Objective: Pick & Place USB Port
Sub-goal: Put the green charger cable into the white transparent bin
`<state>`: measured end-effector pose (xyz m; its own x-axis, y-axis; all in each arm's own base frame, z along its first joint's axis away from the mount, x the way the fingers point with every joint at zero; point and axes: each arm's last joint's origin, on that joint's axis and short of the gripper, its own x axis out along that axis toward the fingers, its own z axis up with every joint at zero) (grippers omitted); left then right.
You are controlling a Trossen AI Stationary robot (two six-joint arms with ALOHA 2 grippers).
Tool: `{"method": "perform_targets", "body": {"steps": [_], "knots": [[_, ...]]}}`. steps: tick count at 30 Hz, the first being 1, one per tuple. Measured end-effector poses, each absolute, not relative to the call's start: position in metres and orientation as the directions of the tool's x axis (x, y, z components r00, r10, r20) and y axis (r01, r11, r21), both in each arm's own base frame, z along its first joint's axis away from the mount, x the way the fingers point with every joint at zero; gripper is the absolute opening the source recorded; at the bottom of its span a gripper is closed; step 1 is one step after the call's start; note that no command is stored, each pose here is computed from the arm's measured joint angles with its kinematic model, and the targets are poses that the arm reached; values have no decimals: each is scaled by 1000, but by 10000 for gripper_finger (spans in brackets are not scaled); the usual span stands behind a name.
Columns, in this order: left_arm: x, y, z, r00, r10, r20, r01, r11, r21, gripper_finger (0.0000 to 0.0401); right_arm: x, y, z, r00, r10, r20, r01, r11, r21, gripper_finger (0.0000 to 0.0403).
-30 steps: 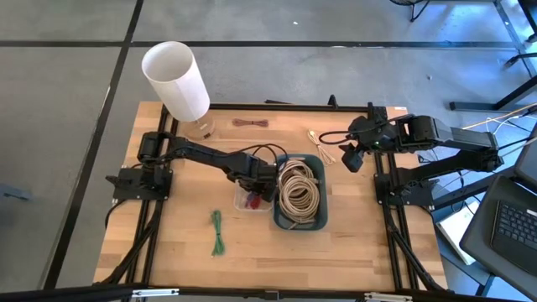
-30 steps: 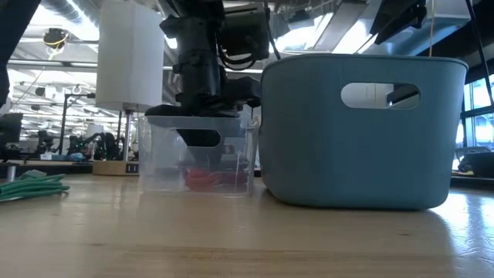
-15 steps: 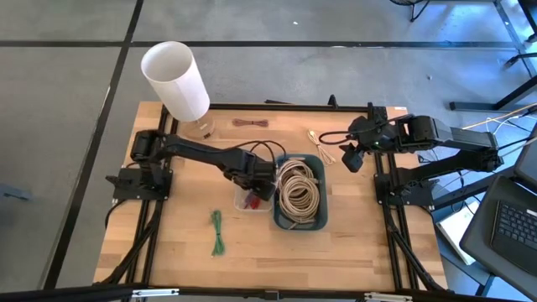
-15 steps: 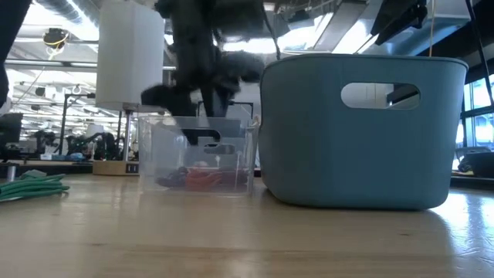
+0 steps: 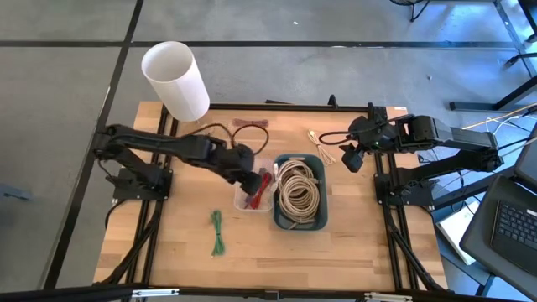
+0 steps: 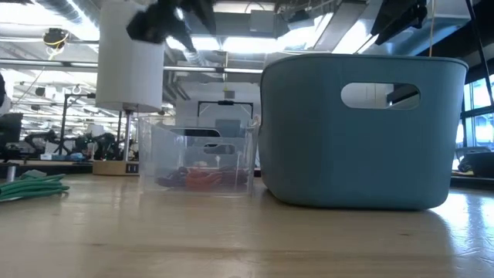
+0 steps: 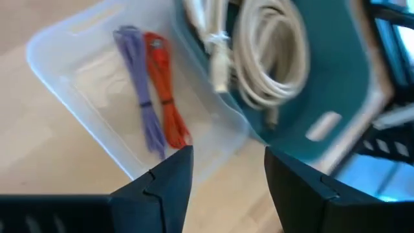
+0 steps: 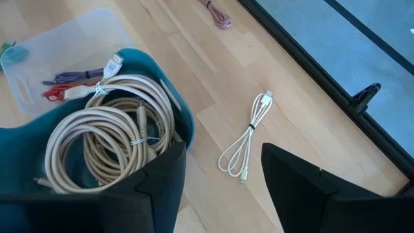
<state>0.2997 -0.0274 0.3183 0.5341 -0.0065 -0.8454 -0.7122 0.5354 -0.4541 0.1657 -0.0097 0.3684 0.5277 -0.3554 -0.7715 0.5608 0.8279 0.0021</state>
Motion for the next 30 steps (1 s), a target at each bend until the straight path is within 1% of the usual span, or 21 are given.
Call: {"method": "perform_targets", "body": {"steps": [4, 8, 12, 16, 20, 24, 28, 30], "knots": [[284, -45, 335, 578, -49, -814, -669, 543, -508, 178, 166, -10, 368, 527, -356, -772, 548, 836, -11, 206], [273, -64, 342, 595, -100, -797, -630, 558, -540, 174, 166, -10, 368, 527, -356, -772, 545, 838, -14, 206], [267, -87, 342, 579, -166, -798, -603, 571, -556, 173, 166, -10, 368, 527, -356, -772, 541, 841, -18, 206], [262, -106, 339, 556, -212, -804, -613, 548, -569, 173, 166, -10, 368, 527, -356, -772, 533, 846, -26, 206], [256, -119, 337, 551, -214, -807, -658, 483, -578, 173, 166, -10, 368, 527, -356, -772, 532, 846, -27, 206], [249, -131, 328, 549, -180, -816, -727, 378, -573, 171, 166, -10, 368, 527, -356, -772, 532, 846, -27, 206], [244, -142, 315, 533, -138, -835, -787, 282, -549, 169, 166, -10, 368, 527, -356, -772, 532, 846, -27, 206], [241, -147, 305, 507, -129, -852, -817, 244, -523, 169, 166, -10, 368, 528, -356, -771, 531, 847, -27, 206]]}}
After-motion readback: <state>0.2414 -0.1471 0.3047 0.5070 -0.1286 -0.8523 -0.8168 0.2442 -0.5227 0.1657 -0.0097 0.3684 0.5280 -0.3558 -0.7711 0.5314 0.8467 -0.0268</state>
